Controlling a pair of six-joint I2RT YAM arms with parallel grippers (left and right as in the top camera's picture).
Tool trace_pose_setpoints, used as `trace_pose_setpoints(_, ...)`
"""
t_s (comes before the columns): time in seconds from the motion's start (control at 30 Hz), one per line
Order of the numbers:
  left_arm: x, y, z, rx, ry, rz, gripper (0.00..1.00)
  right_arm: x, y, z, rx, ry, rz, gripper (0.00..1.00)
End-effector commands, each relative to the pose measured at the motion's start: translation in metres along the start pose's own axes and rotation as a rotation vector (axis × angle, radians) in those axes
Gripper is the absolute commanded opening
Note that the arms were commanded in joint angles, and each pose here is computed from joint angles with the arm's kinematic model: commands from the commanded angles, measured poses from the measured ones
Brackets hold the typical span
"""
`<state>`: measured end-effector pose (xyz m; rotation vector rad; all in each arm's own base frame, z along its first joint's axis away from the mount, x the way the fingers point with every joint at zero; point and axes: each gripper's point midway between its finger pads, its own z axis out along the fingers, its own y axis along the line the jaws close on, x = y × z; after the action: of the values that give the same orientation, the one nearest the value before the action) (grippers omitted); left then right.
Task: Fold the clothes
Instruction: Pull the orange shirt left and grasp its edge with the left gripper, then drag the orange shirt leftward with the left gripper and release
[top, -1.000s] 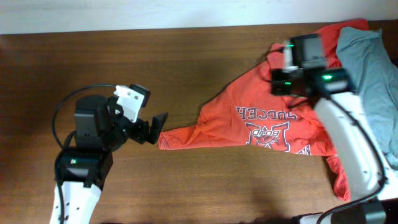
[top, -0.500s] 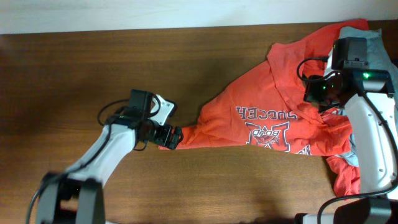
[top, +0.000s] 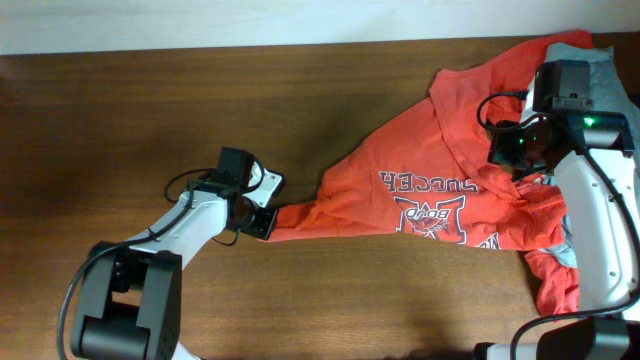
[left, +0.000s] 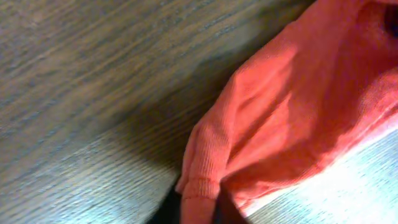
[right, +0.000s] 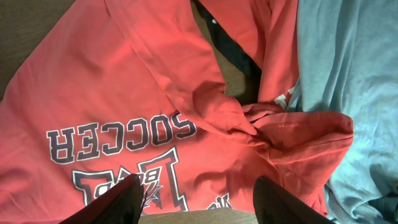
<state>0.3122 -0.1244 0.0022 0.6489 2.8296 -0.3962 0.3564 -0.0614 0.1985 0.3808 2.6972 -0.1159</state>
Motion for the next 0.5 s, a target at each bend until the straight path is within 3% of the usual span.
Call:
trace_pose_setpoints(0.0, -0.001, -0.001, 0.002, 0.000, 0.006, -0.002, 0.01, -0.005, -0.002, -0.006, 0.000, -0.022, 0.016, 0.62)
trace_pose_setpoints(0.17, -0.037, 0.034, -0.037, -0.100, -0.130, -0.148, 0.00, -0.005, -0.002, -0.006, 0.000, -0.022, 0.016, 0.62)
trace_pose_setpoints(0.27, -0.071, 0.080, -0.092, -0.203, -0.292, -0.261, 0.00, -0.004, -0.002, -0.006, 0.000, -0.021, 0.016, 0.62)
trace_pose_setpoints(0.47, -0.105, 0.172, -0.202, -0.356, -0.591, -0.514, 0.00, -0.005, -0.002, -0.006, 0.000, -0.021, 0.017, 0.62)
